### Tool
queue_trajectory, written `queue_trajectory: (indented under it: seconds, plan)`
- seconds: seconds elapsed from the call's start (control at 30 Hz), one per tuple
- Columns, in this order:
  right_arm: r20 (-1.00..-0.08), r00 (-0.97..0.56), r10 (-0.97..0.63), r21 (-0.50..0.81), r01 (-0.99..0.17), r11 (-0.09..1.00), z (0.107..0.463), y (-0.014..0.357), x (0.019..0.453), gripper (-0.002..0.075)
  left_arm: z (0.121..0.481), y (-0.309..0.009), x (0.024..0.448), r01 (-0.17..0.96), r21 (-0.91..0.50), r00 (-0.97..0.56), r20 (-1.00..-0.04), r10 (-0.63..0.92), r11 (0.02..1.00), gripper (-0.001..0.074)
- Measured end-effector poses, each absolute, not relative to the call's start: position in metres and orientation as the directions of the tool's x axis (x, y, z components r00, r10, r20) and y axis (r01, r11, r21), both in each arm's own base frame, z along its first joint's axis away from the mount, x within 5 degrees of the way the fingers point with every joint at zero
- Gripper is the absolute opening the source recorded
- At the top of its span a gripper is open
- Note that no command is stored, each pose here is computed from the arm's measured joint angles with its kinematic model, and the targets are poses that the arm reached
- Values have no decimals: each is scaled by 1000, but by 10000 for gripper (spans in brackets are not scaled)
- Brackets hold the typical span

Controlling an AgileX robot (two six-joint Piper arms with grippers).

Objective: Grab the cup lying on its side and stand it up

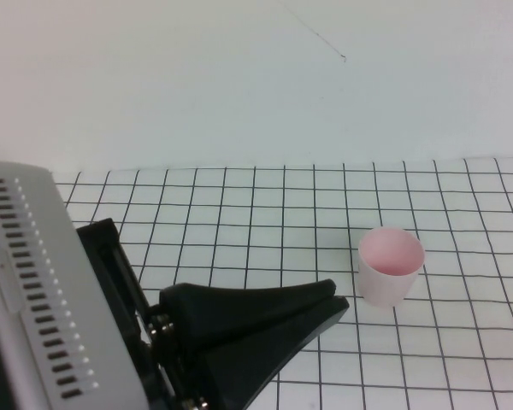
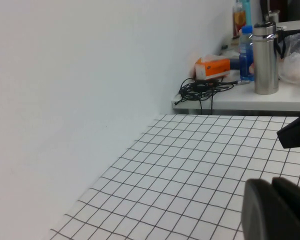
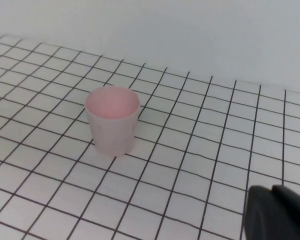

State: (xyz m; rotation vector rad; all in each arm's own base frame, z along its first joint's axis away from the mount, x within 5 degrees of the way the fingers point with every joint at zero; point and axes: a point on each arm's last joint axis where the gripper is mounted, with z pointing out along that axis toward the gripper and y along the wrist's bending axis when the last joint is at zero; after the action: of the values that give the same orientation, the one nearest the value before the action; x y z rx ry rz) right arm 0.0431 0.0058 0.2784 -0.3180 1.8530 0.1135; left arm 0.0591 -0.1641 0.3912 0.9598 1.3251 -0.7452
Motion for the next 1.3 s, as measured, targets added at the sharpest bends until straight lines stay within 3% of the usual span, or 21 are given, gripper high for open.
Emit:
queue_trajectory:
  seconds: [0.2, 0.83, 0.93, 1.13, 1.3]
  plan:
    - [-953, -276, -123, -43, -280, 959, 278, 7, 42, 0, 393, -164, 59, 878, 203, 182, -979, 90, 434, 1]
    - [-953, -282, -109, -25, -286, 958, 278, 8, 41, -1, 393, -165, 59, 879, 197, 176, -980, 87, 434, 1]
    - [-953, -282, -108, -24, -286, 958, 278, 8, 41, -1, 394, -163, 62, 831, 321, 286, -947, 147, 454, 1]
    - [-954, -286, -93, -9, -282, 959, 278, 8, 41, -1, 396, -162, 63, 803, 378, 343, -925, 162, 461, 1]
    - [-953, -287, -93, -9, -282, 959, 278, 8, 41, -1, 395, -158, 73, 797, 312, 274, -950, 150, 517, 1]
